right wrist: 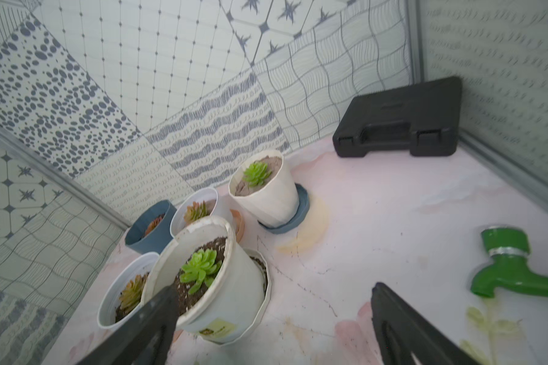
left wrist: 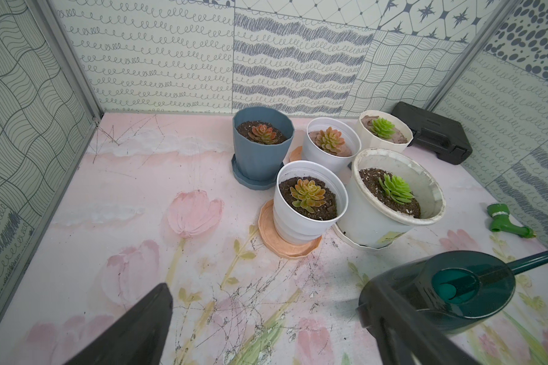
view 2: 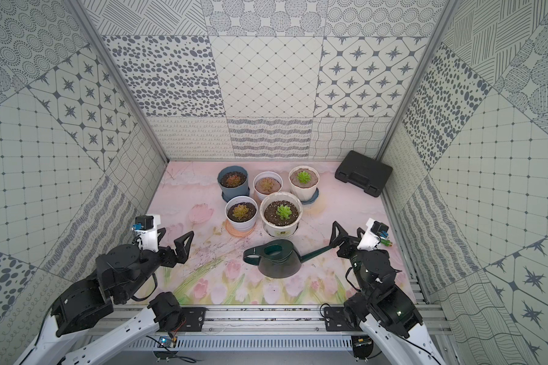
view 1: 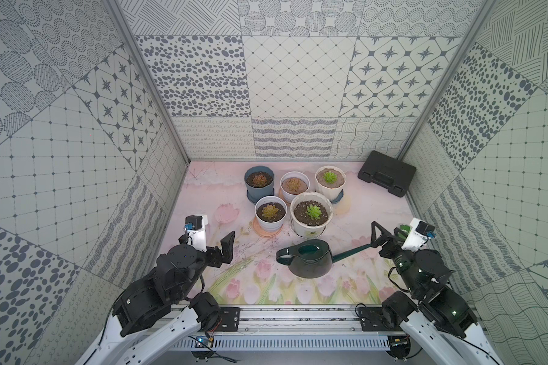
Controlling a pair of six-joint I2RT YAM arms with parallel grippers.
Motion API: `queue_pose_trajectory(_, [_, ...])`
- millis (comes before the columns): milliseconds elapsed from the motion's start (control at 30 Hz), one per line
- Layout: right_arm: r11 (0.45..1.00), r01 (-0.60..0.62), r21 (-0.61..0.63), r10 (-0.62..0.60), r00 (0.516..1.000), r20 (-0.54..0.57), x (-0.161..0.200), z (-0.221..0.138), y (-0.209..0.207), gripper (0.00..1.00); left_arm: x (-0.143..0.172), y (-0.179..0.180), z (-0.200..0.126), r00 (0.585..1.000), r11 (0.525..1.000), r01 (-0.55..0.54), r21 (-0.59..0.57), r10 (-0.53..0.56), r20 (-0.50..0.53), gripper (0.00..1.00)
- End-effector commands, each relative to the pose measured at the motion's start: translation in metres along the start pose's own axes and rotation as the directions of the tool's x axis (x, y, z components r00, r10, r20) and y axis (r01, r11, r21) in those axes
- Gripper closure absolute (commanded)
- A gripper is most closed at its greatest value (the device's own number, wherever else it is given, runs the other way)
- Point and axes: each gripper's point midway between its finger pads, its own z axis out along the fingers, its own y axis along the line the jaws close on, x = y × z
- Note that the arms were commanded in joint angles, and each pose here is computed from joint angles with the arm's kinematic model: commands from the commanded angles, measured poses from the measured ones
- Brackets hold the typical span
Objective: Water the succulent around the soil edge
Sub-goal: Place the watering can at the center of the board, then reset both arms
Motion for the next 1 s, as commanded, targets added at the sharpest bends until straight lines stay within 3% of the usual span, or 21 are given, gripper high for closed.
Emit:
queue_pose_trajectory(0, [0.956, 0.173, 0.236, -0.19, 0.981, 0.049, -0.035, 0.001, -0.024, 0.03, -0.034, -0.009, 0.009, 0.992, 0.997, 0.083, -0.008, -0.082, 0.095, 0.01])
queue_pose_trajectory(133, [0.86, 0.335, 0.384, -0.4, 0.911, 0.101, -0.065, 0.034, -0.017, 0.03, -0.062, -0.009, 0.035, 0.974, 0.992, 0.032, -0.124, -0.002, 0.229, 0.0])
queue_pose_trajectory(200, [0.856, 0.373, 0.358, -0.425, 0.902, 0.077, -0.063, 0.064, -0.011, 0.03, -0.073, -0.004, 0.049, 0.964, 0.976, 0.007, -0.217, 0.052, 0.262, 0.01])
queue_pose_trajectory(300, [0.86, 0.355, 0.367, -0.389, 0.921, 0.02, -0.059, 0.11, -0.03, 0.03, -0.081, 0.002, 0.08, 0.965, 0.955, -0.055, -0.293, 0.126, 0.23, 0.01])
queue_pose_trajectory(367, [0.836, 0.3, 0.46, -0.332, 0.943, -0.012, -0.058, 0.132, -0.067, 0.03, -0.08, 0.015, 0.108, 0.969, 0.941, -0.079, -0.328, 0.15, 0.196, 0.01])
queue_pose_trajectory(433, [0.811, 0.25, 0.528, -0.273, 0.961, -0.035, -0.053, 0.143, -0.1, 0.03, -0.068, 0.033, 0.14, 0.982, 0.944, -0.086, -0.317, 0.134, 0.134, 0.01])
queue_pose_trajectory(533, [0.816, 0.205, 0.541, -0.193, 0.978, -0.08, -0.026, 0.159, -0.133, 0.03, -0.03, 0.092, 0.179, 0.999, 0.913, -0.018, -0.407, 0.03, 0.023, 0.0])
queue_pose_trajectory(600, [0.819, 0.216, 0.532, -0.172, 0.976, -0.132, 0.004, 0.166, -0.145, 0.03, 0.016, 0.129, 0.203, 0.995, 0.883, 0.026, -0.468, -0.068, -0.071, 0.0])
queue_pose_trajectory(700, [0.831, 0.208, 0.516, -0.14, 0.976, -0.168, 0.049, 0.171, -0.161, 0.03, 0.076, 0.148, 0.23, 0.965, 0.865, 0.103, -0.491, -0.206, -0.161, 0.0])
queue_pose_trajectory(800, [0.851, 0.197, 0.487, -0.122, 0.976, -0.181, 0.091, 0.172, -0.173, 0.03, 0.125, 0.154, 0.245, 0.952, 0.854, 0.103, -0.509, -0.234, -0.2, 0.01])
queue_pose_trajectory(867, [0.864, 0.196, 0.465, -0.123, 0.976, -0.181, 0.092, 0.176, -0.169, 0.03, 0.123, 0.158, 0.246, 0.963, 0.842, 0.108, -0.528, -0.22, -0.154, 0.01])
queue_pose_trajectory(900, [0.874, 0.206, 0.441, -0.157, 0.977, -0.146, 0.089, 0.179, -0.164, 0.03, 0.115, 0.149, 0.251, 0.982, 0.878, 0.07, -0.473, -0.143, -0.12, 0.01])
queue_pose_trajectory(967, [0.897, 0.18, 0.405, -0.154, 0.983, -0.095, 0.089, 0.184, -0.158, 0.03, 0.106, 0.138, 0.256, 0.996, 0.896, -0.008, -0.444, -0.034, -0.087, 0.01])
